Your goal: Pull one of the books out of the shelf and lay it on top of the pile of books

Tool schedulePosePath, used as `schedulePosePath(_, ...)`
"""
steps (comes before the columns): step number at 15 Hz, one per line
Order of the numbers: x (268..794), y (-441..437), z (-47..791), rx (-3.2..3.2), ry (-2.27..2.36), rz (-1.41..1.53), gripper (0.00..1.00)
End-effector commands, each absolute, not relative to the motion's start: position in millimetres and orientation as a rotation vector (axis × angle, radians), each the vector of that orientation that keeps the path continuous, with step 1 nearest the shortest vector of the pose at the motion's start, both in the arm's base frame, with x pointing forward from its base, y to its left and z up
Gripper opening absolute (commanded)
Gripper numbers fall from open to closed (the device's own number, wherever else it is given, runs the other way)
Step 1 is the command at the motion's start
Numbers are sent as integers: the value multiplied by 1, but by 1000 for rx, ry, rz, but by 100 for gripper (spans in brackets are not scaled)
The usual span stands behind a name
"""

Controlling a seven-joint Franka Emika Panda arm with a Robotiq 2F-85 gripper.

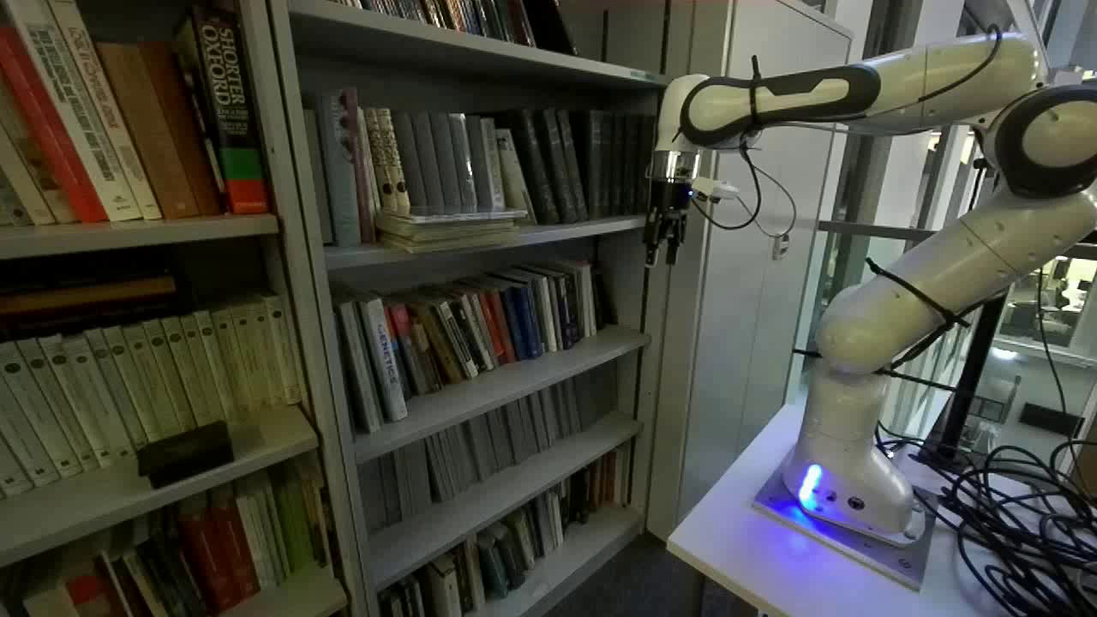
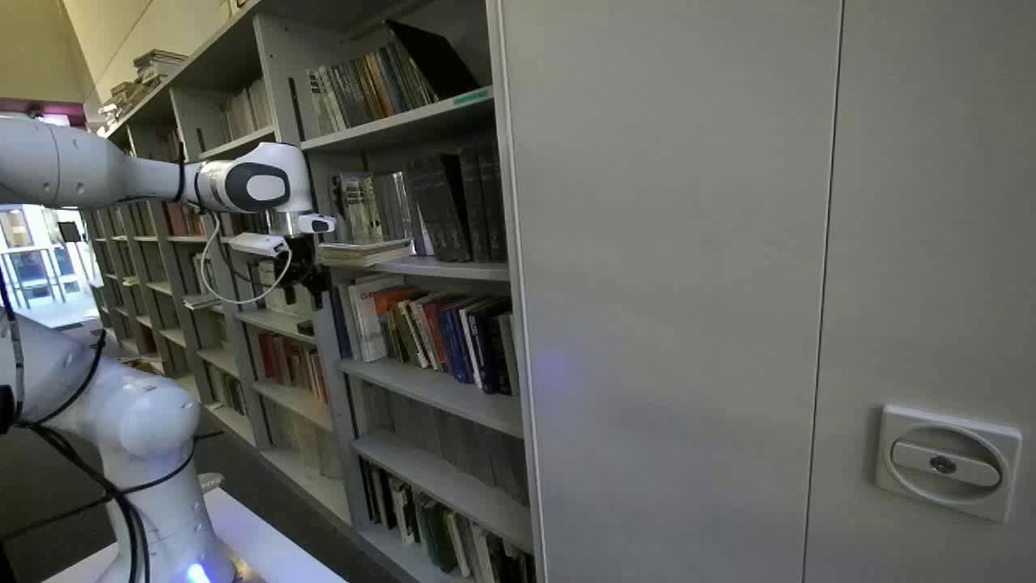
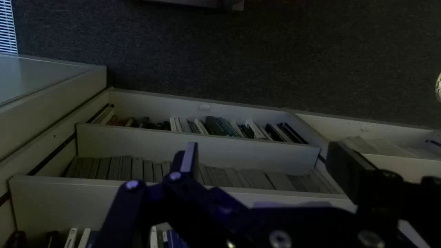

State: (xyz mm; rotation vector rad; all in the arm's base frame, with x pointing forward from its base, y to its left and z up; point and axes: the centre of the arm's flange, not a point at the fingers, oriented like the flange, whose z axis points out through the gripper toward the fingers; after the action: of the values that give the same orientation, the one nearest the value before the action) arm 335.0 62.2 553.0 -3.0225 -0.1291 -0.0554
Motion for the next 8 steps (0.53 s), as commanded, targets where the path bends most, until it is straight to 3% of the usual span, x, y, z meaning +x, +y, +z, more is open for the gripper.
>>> schedulePosePath(1, 335, 62, 553, -3023, -129, -55, 100)
schedulePosePath(7, 335, 62, 553, -3023, -129, -55, 100)
schedulePosePath(8, 338, 59, 554, -3076, -123, -266, 100)
